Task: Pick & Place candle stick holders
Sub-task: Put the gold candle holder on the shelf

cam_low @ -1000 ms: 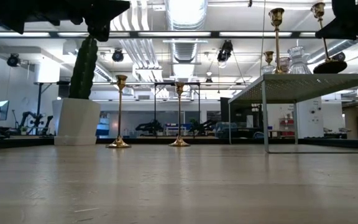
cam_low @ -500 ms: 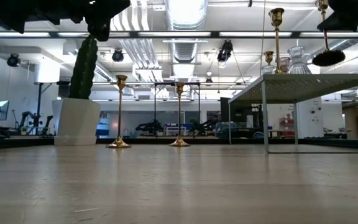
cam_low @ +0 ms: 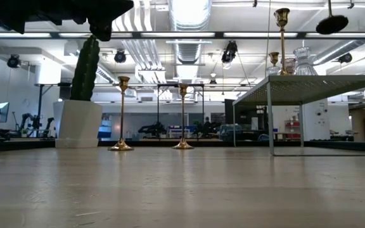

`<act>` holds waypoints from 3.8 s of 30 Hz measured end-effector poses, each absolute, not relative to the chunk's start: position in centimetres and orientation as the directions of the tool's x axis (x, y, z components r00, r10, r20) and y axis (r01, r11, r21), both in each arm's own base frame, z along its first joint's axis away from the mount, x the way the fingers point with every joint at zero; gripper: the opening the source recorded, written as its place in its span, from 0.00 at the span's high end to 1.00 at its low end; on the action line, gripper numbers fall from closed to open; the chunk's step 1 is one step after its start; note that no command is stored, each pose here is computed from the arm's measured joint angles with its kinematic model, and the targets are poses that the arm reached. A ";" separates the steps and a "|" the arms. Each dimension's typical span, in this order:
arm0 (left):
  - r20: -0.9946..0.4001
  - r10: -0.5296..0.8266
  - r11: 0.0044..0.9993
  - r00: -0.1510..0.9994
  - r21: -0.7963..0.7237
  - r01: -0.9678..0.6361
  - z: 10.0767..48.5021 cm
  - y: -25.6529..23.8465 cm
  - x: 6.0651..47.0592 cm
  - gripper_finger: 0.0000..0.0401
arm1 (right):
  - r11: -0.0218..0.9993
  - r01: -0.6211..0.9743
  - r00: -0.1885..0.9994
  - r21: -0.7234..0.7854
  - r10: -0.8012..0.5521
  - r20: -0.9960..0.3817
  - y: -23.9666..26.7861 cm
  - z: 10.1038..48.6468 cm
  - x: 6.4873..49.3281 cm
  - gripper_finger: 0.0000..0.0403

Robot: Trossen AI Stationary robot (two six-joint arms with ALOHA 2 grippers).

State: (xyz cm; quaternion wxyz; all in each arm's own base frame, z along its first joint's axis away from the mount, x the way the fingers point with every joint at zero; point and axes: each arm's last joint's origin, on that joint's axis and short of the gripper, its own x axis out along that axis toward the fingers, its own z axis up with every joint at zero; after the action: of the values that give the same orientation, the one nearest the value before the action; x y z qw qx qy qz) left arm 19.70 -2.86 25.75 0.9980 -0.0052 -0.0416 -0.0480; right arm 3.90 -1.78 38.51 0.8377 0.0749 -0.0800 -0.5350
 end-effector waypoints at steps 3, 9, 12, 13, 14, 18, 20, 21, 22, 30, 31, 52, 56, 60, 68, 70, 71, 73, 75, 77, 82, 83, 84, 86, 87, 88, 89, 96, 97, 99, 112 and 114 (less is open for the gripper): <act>0.083 -0.092 0.996 0.992 0.002 0.093 25.7 -2.9 19.7 0.59 | 0.409 0.899 0.407 0.155 -0.912 0.048 -1.6 39.5 4.5 0.97; 0.076 -0.093 0.996 0.993 -0.003 0.093 25.7 -2.9 19.7 0.59 | 0.400 0.907 0.397 0.130 -0.916 0.046 -1.5 41.1 4.8 0.97; 0.074 -0.093 0.996 0.993 -0.003 0.093 25.7 -2.9 19.7 0.59 | 0.439 0.893 0.434 0.101 -0.899 0.065 -1.4 41.8 5.0 0.97; 0.074 -0.093 0.996 0.993 -0.003 0.094 25.7 -2.9 19.7 0.59 | 0.446 0.890 0.442 0.097 -0.895 0.069 -1.4 42.0 5.1 0.97; 0.074 -0.093 0.996 0.993 -0.003 0.094 25.7 -2.9 19.7 0.59 | 0.452 0.887 0.447 0.092 -0.892 0.071 -1.4 42.2 5.1 0.97; 0.074 -0.093 0.996 0.993 -0.004 0.094 25.7 -2.9 19.7 0.59 | 0.551 0.828 0.541 0.106 -0.834 0.110 -1.3 42.0 5.0 0.97; 0.074 -0.093 0.996 0.993 -0.004 0.094 25.7 -2.9 19.7 0.59 | 0.547 0.832 0.541 0.089 -0.836 0.088 -1.3 41.1 5.1 0.97; 0.074 -0.093 0.996 0.993 -0.004 0.094 25.7 -2.9 19.7 0.59 | 0.544 0.835 0.540 0.083 -0.839 0.074 -1.4 40.5 5.1 0.97; 0.074 -0.093 0.996 0.993 -0.005 0.094 25.7 -2.9 19.7 0.59 | 0.542 0.836 0.539 0.086 -0.840 0.058 -1.4 39.9 5.1 0.97; 0.073 -0.094 0.996 0.993 -0.005 0.094 25.6 -2.9 19.7 0.59 | 0.482 0.868 0.487 0.120 -0.873 -0.015 -1.6 34.9 5.5 0.97; 0.073 -0.094 0.996 0.993 -0.005 0.094 25.6 -2.9 19.7 0.59 | 0.479 0.869 0.484 0.121 -0.875 -0.017 -1.6 34.4 5.7 0.97; 0.072 -0.094 0.995 0.993 -0.005 0.095 25.6 -2.9 19.7 0.59 | 0.356 0.928 0.363 0.110 -0.930 -0.056 -1.3 25.6 8.1 0.97; 0.072 -0.094 0.995 0.993 -0.005 0.095 25.6 -2.9 19.7 0.59 | 0.324 0.939 0.331 0.112 -0.942 -0.049 -1.3 25.0 8.1 0.97; 0.072 -0.094 0.995 0.993 -0.004 0.095 25.6 -2.9 19.7 0.59 | 0.306 0.945 0.312 0.117 -0.949 -0.044 -1.3 24.6 8.1 0.97; 0.072 -0.094 0.995 0.993 -0.005 0.095 25.6 -2.9 19.7 0.59 | 0.288 0.950 0.294 0.119 -0.955 -0.038 -1.3 24.4 8.1 0.97; 0.072 -0.095 0.995 0.993 -0.005 0.095 25.6 -2.9 19.7 0.59 | 0.285 0.950 0.292 0.129 -0.956 -0.037 -1.3 24.4 8.1 0.97; 0.072 -0.094 0.995 0.993 -0.005 0.095 25.6 -2.9 19.7 0.59 | 0.285 0.950 0.292 0.130 -0.956 -0.037 -1.3 24.4 8.1 0.97; 0.072 -0.094 0.995 0.993 -0.005 0.095 25.6 -2.9 19.7 0.59 | 0.285 0.950 0.292 0.129 -0.956 -0.037 -1.3 24.3 8.1 0.96; 0.072 -0.094 0.995 0.993 -0.005 0.095 25.6 -2.9 19.7 0.59 | 0.285 0.949 0.293 0.137 -0.955 -0.038 -1.3 24.3 8.1 0.95; 0.072 -0.094 0.995 0.993 -0.005 0.095 25.6 -2.9 19.7 0.59 | 0.284 0.947 0.293 0.150 -0.955 -0.038 -1.3 24.3 8.1 0.93; 0.072 -0.094 0.995 0.993 -0.005 0.095 25.6 -2.9 19.7 0.59 | 0.312 0.938 0.323 0.153 -0.945 -0.049 -1.3 24.4 8.2 0.88; 0.072 -0.094 0.995 0.993 -0.005 0.095 25.6 -2.9 19.7 0.59 | 0.314 0.937 0.324 0.154 -0.945 -0.050 -1.3 24.4 8.2 0.86; 0.072 -0.095 0.995 0.993 -0.004 0.095 25.6 -2.9 19.7 0.59 | 0.318 0.936 0.329 0.154 -0.943 -0.051 -1.3 24.4 8.2 0.85; 0.071 -0.094 0.995 0.993 -0.005 0.095 25.6 -2.9 19.7 0.59 | 0.322 0.935 0.333 0.150 -0.941 -0.053 -1.3 24.5 8.2 0.82; 0.072 -0.094 0.995 0.993 -0.004 0.095 25.6 -2.9 19.7 0.59 | 0.323 0.935 0.333 0.146 -0.941 -0.053 -1.3 24.5 8.2 0.79; 0.072 -0.094 0.995 0.993 -0.005 0.095 25.6 -2.9 19.7 0.59 | 0.324 0.936 0.334 0.139 -0.941 -0.052 -1.3 24.6 8.2 0.77; 0.072 -0.095 0.995 0.993 -0.005 0.095 25.6 -2.9 19.7 0.59 | 0.325 0.937 0.334 0.128 -0.941 -0.052 -1.3 24.6 8.2 0.75; 0.072 -0.095 0.995 0.993 -0.005 0.095 25.6 -2.9 19.7 0.59 | 0.334 0.935 0.342 0.119 -0.938 -0.050 -1.3 25.6 8.0 0.58; 0.071 -0.094 0.995 0.993 -0.005 0.095 25.6 -2.9 19.7 0.59 | 0.335 0.935 0.342 0.113 -0.938 -0.049 -1.3 25.8 7.9 0.55; 0.071 -0.094 0.995 0.993 -0.005 0.095 25.6 -2.9 19.7 0.59 | 0.337 0.936 0.343 0.102 -0.938 -0.047 -1.4 26.3 7.8 0.50; 0.072 -0.094 0.995 0.993 -0.005 0.095 25.6 -2.9 19.7 0.59 | 0.412 0.898 0.427 0.152 -0.901 -0.082 -1.6 29.8 6.1 0.40; 0.072 -0.095 0.995 0.993 -0.005 0.095 25.6 -2.9 19.7 0.59 | 0.470 0.864 0.495 0.180 -0.857 -0.145 -1.7 29.9 5.5 0.42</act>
State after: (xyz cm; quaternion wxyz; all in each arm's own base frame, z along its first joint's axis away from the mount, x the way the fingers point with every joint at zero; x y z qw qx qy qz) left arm 19.71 -2.86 25.63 0.9982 -0.0040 -0.0356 -0.0475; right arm 5.52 -1.67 29.91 0.8570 0.1148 0.0172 -0.5020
